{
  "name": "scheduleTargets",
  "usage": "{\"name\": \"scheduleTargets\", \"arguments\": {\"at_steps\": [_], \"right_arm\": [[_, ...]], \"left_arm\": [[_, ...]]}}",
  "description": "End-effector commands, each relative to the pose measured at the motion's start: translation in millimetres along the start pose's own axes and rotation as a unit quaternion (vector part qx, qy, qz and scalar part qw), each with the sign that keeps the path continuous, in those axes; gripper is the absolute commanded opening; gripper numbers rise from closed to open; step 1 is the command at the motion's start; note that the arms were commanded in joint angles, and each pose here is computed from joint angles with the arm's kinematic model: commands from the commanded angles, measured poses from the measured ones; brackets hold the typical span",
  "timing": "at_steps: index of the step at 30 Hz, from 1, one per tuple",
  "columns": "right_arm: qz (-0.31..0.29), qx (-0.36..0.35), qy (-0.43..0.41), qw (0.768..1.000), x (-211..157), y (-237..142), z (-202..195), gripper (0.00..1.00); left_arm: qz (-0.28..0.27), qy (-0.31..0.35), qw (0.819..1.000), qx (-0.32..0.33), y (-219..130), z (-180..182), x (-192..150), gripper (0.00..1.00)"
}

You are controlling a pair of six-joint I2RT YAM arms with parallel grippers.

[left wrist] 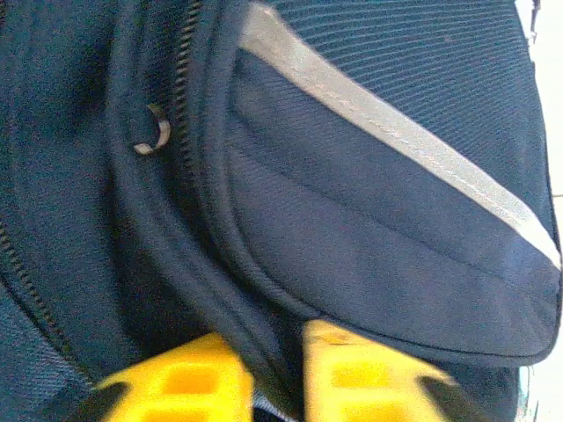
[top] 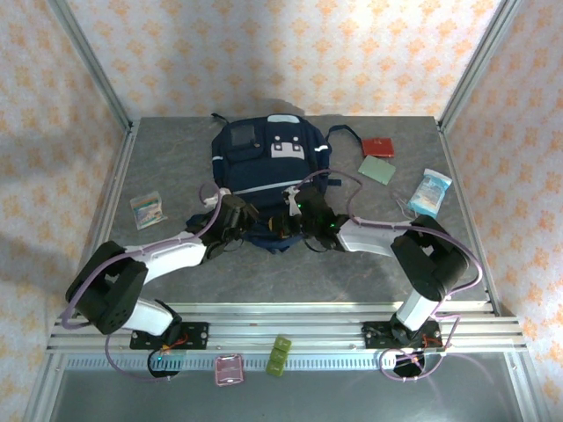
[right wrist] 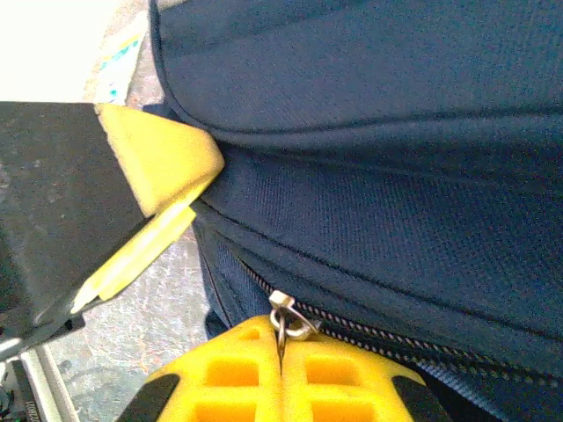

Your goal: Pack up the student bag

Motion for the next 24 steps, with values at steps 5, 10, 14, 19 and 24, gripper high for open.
{"name": "scheduleTargets", "arguments": {"at_steps": [5,10,14,19,24], "right_arm": [[-0.005,-0.064,0.012,0.998,7.3,-5.5,-6.1,0.00],[-0.022,-0.155,0.037,0.987,19.6,-29.0,-40.4,0.00],[-0.046,-0.220,0.035,0.974,28.6,-47.2,-67.0,0.00],[-0.053,-0.233,0.031,0.971,31.7,-50.2,-74.5,0.00],[-0.040,-0.150,0.025,0.988,29.1,-33.8,-43.3,0.00]], "left_arm": [[-0.047,-0.017,0.999,-0.013,-4.2,8.3,29.6,0.00],[-0.056,-0.005,0.998,-0.006,-14.2,21.8,45.9,0.00],[-0.058,0.006,0.998,-0.003,-16.6,28.2,56.5,0.00],[-0.064,0.030,0.997,0.007,-14.4,26.9,73.5,0.00],[-0.082,0.057,0.994,0.035,-13.1,23.7,99.4,0.00]]}}
Point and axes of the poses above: each hand's point on the last joint's axis, 136 mm out from that joint toward the fingers, its own y axis out along the fingers, its own z axis along the line the jaws close on, x = y × z, the point moved 7 cm from there along -y, back along the fingers, and after that the axes turned 14 degrees about y, right-handed, at the moved point
